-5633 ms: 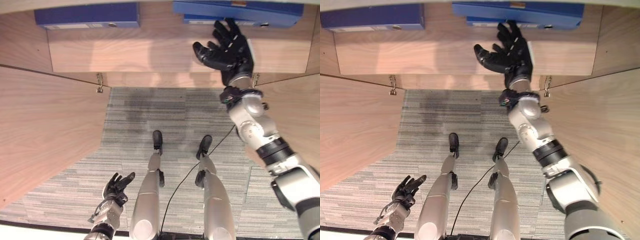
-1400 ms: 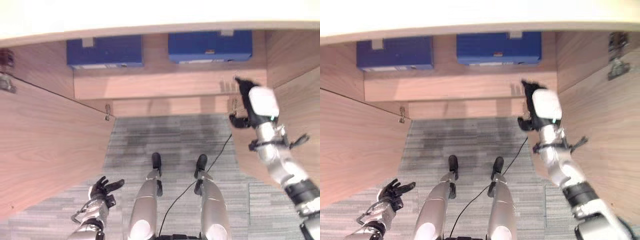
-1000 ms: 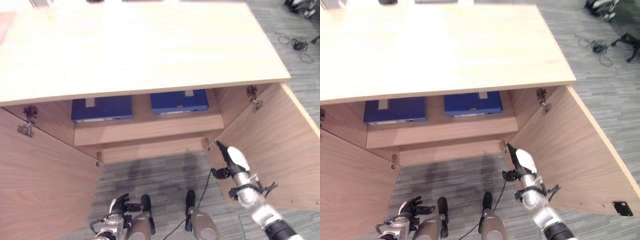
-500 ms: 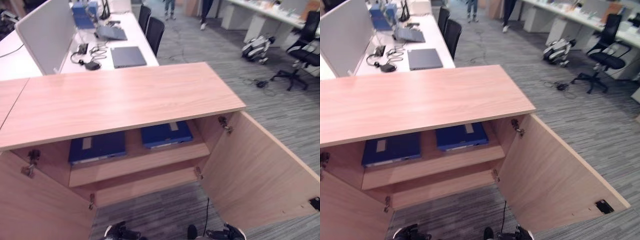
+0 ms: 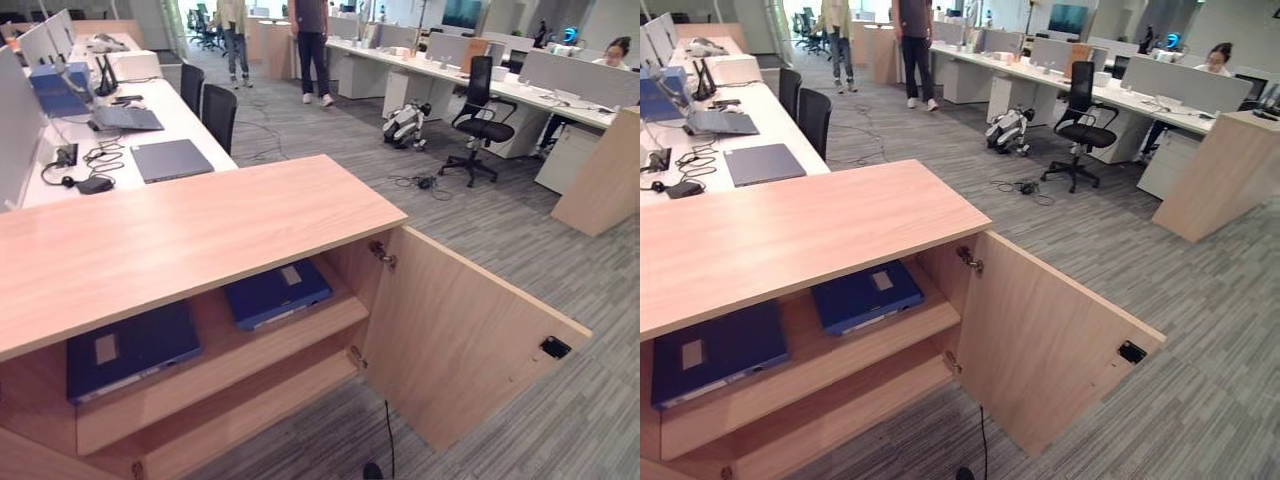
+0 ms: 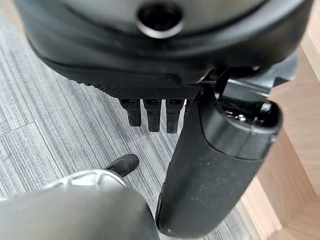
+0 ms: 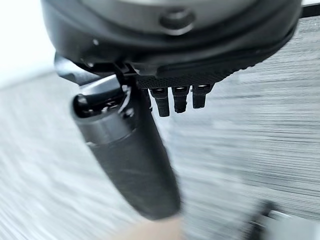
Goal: Put the empty folder in the office cabinet
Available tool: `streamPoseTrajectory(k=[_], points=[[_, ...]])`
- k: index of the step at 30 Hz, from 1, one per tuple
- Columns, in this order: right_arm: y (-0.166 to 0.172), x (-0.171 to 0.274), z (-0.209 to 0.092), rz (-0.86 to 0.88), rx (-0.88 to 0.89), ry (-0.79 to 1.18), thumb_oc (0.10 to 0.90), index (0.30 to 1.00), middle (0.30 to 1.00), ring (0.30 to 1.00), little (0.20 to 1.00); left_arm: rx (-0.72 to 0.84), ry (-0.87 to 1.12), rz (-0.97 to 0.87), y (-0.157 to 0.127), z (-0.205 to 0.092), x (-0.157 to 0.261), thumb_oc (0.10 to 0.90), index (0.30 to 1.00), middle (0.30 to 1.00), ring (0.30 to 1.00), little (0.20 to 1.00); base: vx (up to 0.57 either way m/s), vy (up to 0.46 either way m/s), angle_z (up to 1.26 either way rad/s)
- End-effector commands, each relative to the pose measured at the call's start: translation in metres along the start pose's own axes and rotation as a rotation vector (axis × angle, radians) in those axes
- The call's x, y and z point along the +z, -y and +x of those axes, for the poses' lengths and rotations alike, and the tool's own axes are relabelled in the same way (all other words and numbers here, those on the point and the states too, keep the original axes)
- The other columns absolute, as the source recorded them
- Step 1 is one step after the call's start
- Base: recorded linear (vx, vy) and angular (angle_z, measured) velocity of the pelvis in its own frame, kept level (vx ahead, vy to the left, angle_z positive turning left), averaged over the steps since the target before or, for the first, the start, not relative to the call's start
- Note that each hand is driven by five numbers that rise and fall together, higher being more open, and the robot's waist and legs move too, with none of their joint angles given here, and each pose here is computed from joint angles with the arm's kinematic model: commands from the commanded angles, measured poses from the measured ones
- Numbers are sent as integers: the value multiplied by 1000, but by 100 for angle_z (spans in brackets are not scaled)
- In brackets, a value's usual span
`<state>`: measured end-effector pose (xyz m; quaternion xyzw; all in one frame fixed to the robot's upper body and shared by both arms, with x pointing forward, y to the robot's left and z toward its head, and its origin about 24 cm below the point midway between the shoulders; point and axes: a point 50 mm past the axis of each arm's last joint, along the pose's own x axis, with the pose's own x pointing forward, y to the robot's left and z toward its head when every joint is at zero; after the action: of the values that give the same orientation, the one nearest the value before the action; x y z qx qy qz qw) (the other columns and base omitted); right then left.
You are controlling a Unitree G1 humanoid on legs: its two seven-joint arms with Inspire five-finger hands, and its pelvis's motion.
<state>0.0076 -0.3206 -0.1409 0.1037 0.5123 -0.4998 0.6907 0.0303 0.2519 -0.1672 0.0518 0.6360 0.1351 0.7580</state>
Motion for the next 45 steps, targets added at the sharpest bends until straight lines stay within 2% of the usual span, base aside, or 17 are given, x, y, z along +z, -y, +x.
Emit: streamPoseTrajectory(k=[1,4,6,12,20,25,27,33,34,37,45], points=[[-35,68,-5,103,72,211,800,900,900,900,900,-30,91,-147,17,1,24,800,900,900,900,900,-101,42,-68],[-31,78,-5,119,76,236,800,900,900,900,900,-21,103,-188,19,1,36,800,900,900,900,900,-128,121,-169],[-38,97,-9,128,95,276,800,900,900,900,900,-35,121,-128,19,1,41,800,900,900,900,900,-333,250,-86],[-54,131,-24,80,172,442,800,900,900,900,900,8,119,-124,3,2,40,800,900,900,900,900,-200,70,-99],[-52,146,-33,6,201,556,800,900,900,900,900,22,62,-129,-3,1,18,800,900,900,900,900,-53,-56,-30],[-73,175,-57,-211,242,740,800,900,900,900,900,33,111,-210,-8,1,28,800,900,900,900,900,37,-161,-18],[-76,185,-63,-213,254,782,800,900,900,900,900,30,124,-206,-7,1,32,800,900,900,900,900,40,-122,-5],[-88,245,-111,-285,293,1075,800,900,900,900,900,-8,189,-180,3,0,48,800,900,900,900,900,56,-139,18],[-88,245,-112,-285,293,1076,800,900,900,900,900,-8,188,-180,3,0,48,800,900,900,900,900,56,-124,28],[-98,271,-145,-460,315,1256,800,900,900,900,900,-9,177,-174,2,0,40,800,900,900,900,900,60,-131,17],[-132,282,-193,-625,483,1440,800,900,900,900,900,5,96,-173,-5,-1,11,800,900,900,900,900,53,-102,21]])
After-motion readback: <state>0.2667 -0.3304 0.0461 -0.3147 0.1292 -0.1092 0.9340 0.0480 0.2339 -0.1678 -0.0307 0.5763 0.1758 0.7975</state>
